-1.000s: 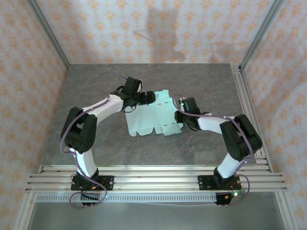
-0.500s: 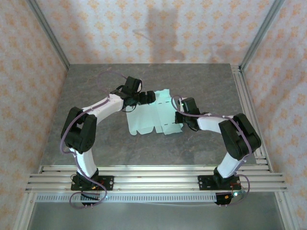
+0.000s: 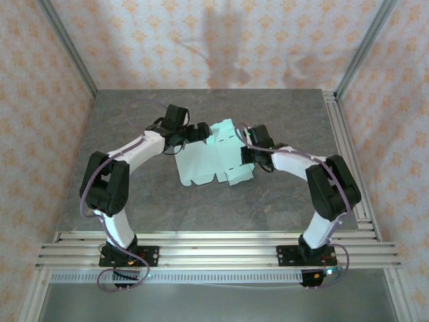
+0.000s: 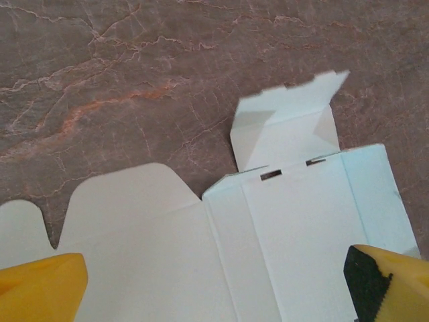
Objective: Fold the paper box
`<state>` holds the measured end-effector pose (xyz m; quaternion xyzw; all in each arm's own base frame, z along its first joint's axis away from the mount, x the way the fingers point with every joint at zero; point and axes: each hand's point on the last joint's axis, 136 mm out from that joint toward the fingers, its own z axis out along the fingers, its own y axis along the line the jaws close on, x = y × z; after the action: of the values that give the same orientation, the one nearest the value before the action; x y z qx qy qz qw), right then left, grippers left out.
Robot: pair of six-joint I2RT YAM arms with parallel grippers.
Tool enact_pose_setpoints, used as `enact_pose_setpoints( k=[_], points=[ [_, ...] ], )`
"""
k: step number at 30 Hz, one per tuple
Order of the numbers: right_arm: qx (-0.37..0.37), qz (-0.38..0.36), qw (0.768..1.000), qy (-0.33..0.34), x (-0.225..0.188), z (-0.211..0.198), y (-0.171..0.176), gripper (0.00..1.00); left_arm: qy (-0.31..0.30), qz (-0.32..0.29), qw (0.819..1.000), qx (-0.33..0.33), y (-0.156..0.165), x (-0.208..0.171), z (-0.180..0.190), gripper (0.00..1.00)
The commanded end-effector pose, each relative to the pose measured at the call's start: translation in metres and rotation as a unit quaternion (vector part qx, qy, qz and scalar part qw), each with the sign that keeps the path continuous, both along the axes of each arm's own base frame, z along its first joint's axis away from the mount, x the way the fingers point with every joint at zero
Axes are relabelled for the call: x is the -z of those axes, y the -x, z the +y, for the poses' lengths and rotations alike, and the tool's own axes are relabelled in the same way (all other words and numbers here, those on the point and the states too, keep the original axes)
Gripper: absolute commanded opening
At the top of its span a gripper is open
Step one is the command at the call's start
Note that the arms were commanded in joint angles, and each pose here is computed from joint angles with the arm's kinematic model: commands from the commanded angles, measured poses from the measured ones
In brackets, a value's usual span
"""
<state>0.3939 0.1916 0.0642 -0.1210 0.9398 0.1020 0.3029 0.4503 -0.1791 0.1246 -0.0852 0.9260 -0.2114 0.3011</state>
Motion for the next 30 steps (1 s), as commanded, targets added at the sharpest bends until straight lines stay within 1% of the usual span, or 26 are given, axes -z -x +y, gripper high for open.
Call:
enact_pose_setpoints(
  k=[1,2,4,11,17,22,26,30],
  points=[
    [0.007,0.055,0.998,0.034,0.017,-0.011,0.013,0.22,-0.011,-0.014,1.0,-0.004,0.006,-0.009,0.006,1.0],
    [0.008,0.055,0.998,0.035,0.018,-0.012,0.012,0.24,-0.011,-0.014,1.0,-0.004,0.006,-0.009,0.007,1.0],
    [0.011,0.052,0.998,0.032,0.017,-0.011,0.009,0.24,-0.013,-0.013,1.0,-0.006,0.007,-0.008,0.009,1.0],
    [0.017,0.053,0.998,0.032,0.023,-0.008,-0.003,0.18,-0.021,-0.012,1.0,-0.003,0.011,-0.007,0.012,1.0],
    [0.017,0.055,0.998,0.03,0.028,-0.006,-0.013,0.18,-0.023,-0.01,1.0,-0.002,0.015,-0.004,0.014,1.0],
    [0.013,0.056,0.998,0.024,0.026,-0.003,-0.015,0.15,-0.025,-0.009,1.0,-0.001,0.016,-0.003,0.015,1.0],
    [0.012,0.052,0.998,0.023,0.024,-0.003,-0.015,0.2,-0.024,-0.009,1.0,-0.002,0.015,-0.002,0.015,1.0],
    [0.012,0.044,0.999,0.024,0.02,-0.003,-0.018,0.22,-0.023,-0.008,1.0,0.0,0.016,-0.001,0.014,1.0]
  ],
)
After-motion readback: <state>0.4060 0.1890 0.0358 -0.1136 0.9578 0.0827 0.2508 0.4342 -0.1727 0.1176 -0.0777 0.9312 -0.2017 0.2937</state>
